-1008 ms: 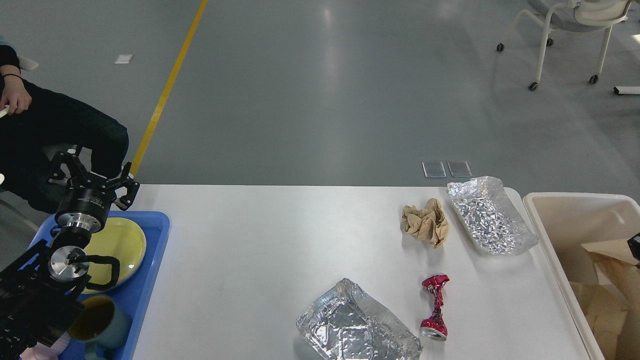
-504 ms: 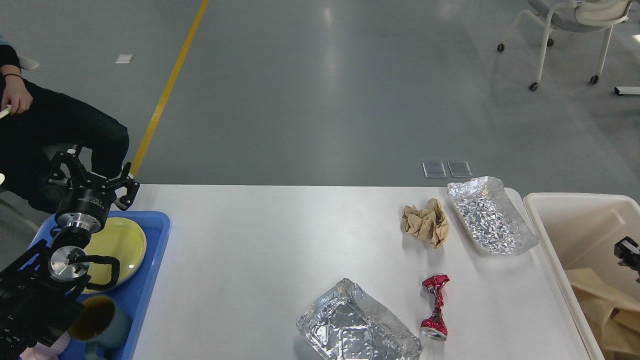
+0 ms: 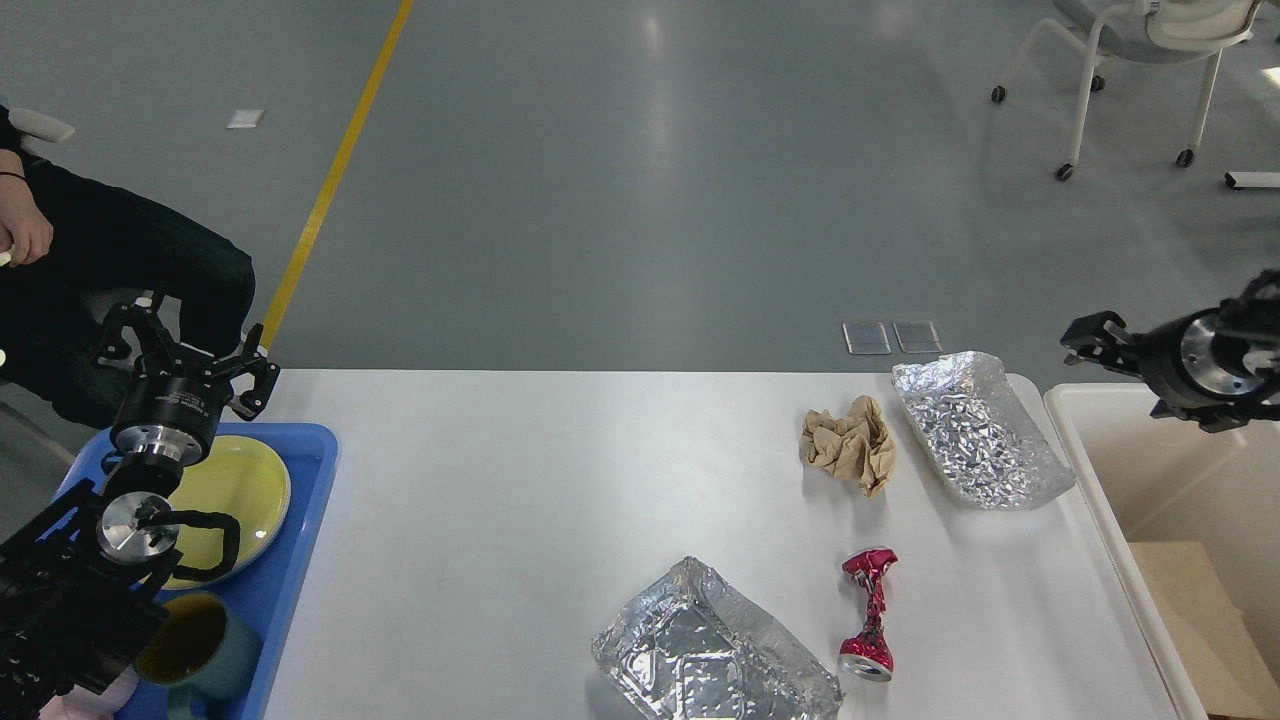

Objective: Tidy desktop
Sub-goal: 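Move the right gripper back over the small crumpled foil, then grasp the edge of the crumpled foil with the right gripper, then lift the foil and drop it into the white bin, then move the right gripper down to the red crushed can, then grasp the red crushed can with the right gripper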

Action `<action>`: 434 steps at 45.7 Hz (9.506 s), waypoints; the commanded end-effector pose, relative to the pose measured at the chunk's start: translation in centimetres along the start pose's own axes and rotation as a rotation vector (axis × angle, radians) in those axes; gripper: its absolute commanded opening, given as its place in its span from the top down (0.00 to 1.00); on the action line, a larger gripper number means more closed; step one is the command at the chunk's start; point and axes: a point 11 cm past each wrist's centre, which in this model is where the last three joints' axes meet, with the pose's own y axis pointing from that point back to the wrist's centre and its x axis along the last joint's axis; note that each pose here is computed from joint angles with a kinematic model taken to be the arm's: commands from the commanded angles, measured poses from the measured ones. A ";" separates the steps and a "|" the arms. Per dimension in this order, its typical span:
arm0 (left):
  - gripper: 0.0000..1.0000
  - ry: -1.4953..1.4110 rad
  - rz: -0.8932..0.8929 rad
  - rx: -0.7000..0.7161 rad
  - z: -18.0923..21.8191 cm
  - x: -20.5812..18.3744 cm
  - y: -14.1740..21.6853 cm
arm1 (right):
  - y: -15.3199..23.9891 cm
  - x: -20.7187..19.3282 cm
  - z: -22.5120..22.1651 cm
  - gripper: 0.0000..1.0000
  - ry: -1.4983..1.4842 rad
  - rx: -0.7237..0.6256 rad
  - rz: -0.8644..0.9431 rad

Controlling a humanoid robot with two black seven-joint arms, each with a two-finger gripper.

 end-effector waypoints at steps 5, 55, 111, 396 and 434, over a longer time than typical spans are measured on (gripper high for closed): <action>0.03 0.000 0.000 0.001 0.0 0.0 0.0 | 4.7 -1.2 -8.6 0.00 0.216 0.072 -0.217; 0.03 0.000 0.000 -0.001 0.0 0.0 0.0 | -3.9 -6.6 3.1 0.00 -0.095 0.036 -0.456; 0.03 0.000 0.000 0.001 0.0 0.0 0.0 | -12.6 -11.5 5.8 0.03 -0.338 -0.007 -0.014; 0.03 0.001 0.000 -0.002 0.0 0.0 0.0 | -5.7 -26.3 -8.5 0.54 0.531 -0.050 -0.342; 0.03 0.003 0.000 -0.001 0.0 0.0 0.0 | -2.8 -24.0 -9.0 1.00 0.482 -0.044 -0.364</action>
